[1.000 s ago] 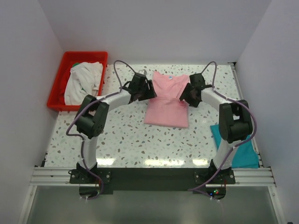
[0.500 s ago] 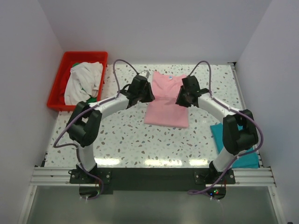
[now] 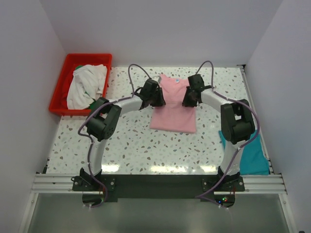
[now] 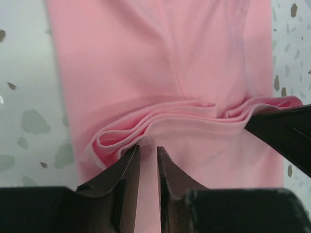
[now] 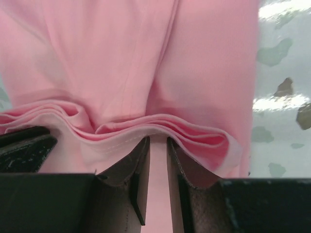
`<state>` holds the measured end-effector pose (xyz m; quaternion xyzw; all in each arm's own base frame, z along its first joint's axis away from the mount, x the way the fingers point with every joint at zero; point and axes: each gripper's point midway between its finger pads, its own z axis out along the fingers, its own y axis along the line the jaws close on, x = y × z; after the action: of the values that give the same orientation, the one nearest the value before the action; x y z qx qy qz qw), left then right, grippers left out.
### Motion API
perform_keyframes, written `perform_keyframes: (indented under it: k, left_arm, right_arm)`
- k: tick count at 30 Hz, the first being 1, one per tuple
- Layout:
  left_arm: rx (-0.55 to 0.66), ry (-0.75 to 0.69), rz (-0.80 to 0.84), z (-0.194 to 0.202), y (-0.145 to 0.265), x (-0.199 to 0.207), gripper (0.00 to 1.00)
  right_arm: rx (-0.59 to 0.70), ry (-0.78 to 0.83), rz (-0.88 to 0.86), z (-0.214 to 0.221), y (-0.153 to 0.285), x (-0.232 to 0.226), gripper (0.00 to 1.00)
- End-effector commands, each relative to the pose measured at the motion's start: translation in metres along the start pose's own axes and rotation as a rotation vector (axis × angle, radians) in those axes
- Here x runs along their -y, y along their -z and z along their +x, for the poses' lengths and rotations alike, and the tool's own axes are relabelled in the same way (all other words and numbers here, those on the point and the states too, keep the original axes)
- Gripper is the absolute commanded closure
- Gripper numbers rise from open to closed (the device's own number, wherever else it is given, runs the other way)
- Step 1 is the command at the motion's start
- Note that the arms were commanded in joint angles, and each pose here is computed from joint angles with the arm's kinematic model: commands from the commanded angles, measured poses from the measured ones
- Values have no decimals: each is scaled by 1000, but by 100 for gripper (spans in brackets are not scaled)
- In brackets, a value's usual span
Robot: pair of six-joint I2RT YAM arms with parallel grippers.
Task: Fold and stack the t-shirts
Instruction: Fold the tshirt
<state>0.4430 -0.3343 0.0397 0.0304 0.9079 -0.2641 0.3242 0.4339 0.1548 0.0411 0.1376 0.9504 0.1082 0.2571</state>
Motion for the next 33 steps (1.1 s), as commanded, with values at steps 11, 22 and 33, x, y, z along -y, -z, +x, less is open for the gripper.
perform_keyframes:
  k: [11,22,33]
  left_arm:
    - [-1,88,-140,-2,-16,-53,76]
    - [7,232,-233,49,35,-82,79]
    - [11,267,-244,107,103,-102,80]
  right_arm:
    - [-23,-90,51,-13,-35,42,78]
    - [-91,-63,42,45,-28,49,81]
    - [-140,-29,12,124,15,55,82]
